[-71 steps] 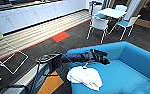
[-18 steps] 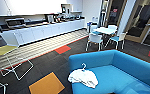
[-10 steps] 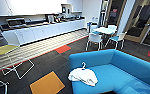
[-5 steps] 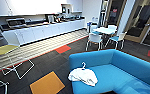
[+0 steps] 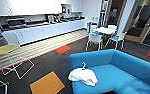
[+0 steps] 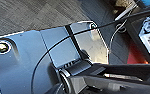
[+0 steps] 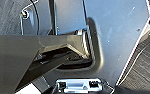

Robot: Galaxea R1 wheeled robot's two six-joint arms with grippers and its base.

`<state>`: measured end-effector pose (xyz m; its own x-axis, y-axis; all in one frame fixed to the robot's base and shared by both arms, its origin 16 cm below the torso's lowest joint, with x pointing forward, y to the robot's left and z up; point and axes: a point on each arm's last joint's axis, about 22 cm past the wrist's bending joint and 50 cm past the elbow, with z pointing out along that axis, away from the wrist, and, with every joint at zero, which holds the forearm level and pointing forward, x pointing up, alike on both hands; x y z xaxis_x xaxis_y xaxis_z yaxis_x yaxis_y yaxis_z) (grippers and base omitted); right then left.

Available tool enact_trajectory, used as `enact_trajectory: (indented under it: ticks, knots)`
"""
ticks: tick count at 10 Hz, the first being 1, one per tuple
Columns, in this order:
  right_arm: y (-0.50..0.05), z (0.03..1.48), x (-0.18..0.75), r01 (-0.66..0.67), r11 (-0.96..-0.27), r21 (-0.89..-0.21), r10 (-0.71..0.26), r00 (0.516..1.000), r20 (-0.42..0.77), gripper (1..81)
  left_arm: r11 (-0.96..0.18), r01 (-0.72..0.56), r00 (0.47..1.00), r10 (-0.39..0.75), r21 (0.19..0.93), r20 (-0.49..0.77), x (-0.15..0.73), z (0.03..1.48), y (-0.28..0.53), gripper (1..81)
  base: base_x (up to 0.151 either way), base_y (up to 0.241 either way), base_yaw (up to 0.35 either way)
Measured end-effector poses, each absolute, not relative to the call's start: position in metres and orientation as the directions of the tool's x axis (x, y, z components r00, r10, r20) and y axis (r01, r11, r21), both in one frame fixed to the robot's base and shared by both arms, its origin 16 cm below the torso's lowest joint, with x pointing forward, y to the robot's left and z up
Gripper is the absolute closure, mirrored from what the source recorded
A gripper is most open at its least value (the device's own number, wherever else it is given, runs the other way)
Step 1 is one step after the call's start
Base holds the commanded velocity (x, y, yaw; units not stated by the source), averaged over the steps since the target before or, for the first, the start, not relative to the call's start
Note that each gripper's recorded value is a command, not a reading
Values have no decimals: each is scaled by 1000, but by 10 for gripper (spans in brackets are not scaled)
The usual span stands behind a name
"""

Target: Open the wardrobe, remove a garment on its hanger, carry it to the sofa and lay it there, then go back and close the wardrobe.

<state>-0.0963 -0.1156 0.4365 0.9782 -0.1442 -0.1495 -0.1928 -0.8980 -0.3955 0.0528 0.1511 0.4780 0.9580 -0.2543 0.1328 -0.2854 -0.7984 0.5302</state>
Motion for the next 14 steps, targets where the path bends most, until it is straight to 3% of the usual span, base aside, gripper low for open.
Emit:
enact_trajectory:
  ticks: [14]
  knots:
    - [-115,436,-94,-192,-897,-397,-145,979,-145,10,-817,-283,958,-262,503,113,42,466,158,10,0,0,279]
